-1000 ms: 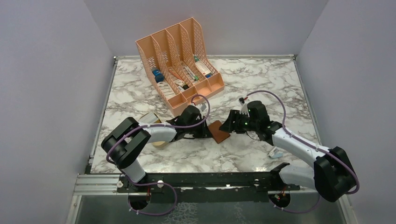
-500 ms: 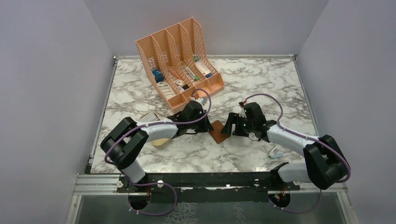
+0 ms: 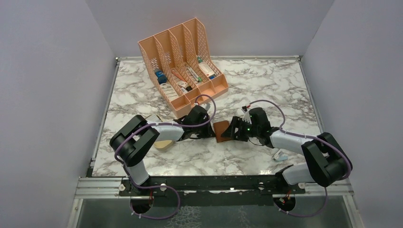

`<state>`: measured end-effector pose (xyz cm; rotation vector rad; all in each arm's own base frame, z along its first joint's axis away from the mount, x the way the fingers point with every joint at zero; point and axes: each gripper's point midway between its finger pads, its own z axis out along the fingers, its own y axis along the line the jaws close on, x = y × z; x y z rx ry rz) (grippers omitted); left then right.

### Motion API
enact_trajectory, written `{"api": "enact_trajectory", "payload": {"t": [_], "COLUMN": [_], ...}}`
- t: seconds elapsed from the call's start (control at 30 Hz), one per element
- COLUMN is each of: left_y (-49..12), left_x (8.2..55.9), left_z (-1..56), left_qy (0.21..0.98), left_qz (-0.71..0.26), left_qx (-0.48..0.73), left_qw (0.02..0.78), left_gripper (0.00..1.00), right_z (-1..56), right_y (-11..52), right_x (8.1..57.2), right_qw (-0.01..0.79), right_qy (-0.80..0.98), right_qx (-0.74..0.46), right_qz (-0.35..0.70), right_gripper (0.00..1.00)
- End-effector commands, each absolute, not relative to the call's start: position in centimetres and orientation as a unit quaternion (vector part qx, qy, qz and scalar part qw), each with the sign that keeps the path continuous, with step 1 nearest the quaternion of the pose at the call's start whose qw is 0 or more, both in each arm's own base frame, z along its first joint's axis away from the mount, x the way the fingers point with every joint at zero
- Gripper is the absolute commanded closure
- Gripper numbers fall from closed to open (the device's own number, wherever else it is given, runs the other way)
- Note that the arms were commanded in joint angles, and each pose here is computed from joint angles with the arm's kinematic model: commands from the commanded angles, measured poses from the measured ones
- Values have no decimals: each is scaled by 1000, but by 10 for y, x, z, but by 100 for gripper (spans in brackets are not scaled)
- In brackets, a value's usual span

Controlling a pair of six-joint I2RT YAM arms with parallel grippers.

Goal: Put the credit cards into the card holder
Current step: Turn over the card holder at the center of the board.

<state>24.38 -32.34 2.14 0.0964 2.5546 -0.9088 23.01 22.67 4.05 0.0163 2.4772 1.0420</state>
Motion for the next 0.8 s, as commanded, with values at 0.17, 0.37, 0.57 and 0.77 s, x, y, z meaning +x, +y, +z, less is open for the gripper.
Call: {"api": "enact_trajectory", "payload": {"t": [0.17,0.37,0.57,0.77], "left_y": [-319,-322,-306,-276], "left_x": [239,234,244,259], "left_z": [7,8,54,116], "left_qy": [926,922,916,900], "left_qz": [-315,-333,-313,-293], "left_qx": [36,32,16,1], "left_qw": [206,197,250,322], "left_gripper": [100,100,91,51], "right_z": [62,67,81,94], "right_y": [245,233,207,170], "right_x": [215,226,238,233], "right_qw": [207,238,258,255], "right_qy": [868,882,915,944], "right_qx": [-14,-14,-11,-4], "right_qz": [451,407,311,207], "right_gripper": [58,83,88,92]}}
